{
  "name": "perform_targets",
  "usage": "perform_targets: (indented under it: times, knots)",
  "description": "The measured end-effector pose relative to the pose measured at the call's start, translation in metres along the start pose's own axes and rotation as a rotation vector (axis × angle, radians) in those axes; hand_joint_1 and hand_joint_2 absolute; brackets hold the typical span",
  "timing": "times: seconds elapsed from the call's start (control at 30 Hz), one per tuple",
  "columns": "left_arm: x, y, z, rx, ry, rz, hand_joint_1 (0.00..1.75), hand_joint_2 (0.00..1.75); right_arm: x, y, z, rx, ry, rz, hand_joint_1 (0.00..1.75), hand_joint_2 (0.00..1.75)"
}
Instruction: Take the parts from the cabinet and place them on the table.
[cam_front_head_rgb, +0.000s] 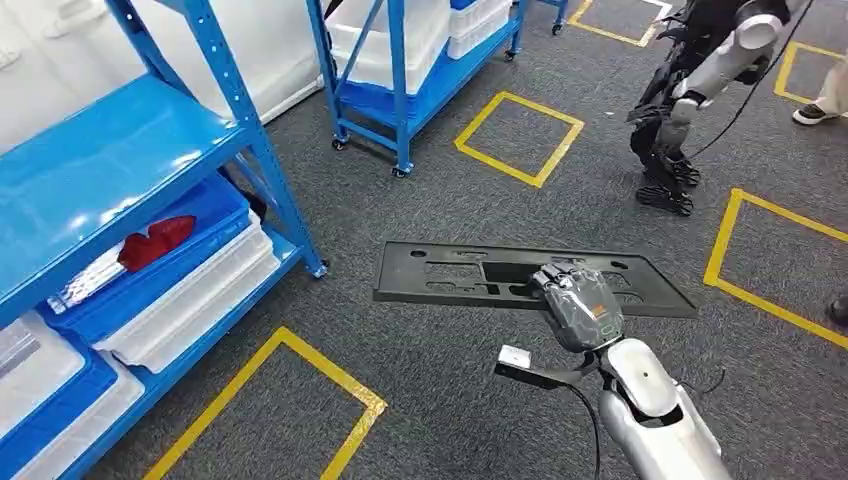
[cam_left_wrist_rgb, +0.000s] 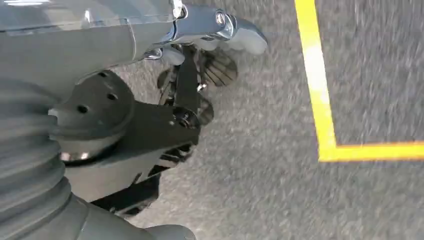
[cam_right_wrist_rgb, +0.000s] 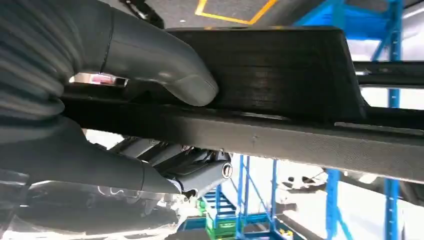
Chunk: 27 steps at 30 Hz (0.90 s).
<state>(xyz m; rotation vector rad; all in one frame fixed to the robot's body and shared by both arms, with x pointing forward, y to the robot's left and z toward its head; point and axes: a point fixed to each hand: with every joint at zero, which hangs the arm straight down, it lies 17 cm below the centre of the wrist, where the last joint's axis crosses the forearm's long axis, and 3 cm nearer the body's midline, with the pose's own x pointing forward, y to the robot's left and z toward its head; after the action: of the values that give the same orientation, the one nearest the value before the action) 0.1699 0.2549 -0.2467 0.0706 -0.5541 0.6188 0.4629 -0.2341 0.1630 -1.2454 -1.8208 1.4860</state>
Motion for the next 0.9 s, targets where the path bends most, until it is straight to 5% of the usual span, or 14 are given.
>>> perform_targets:
  times: [0.9]
  knots:
    - [-0.0007,-0.0006,0.0,0.012,0.005,0.013,0.0,1.75,-0.0026,-0.0034,-0.0039,-0.011,0.012,0.001,1.75,1.75]
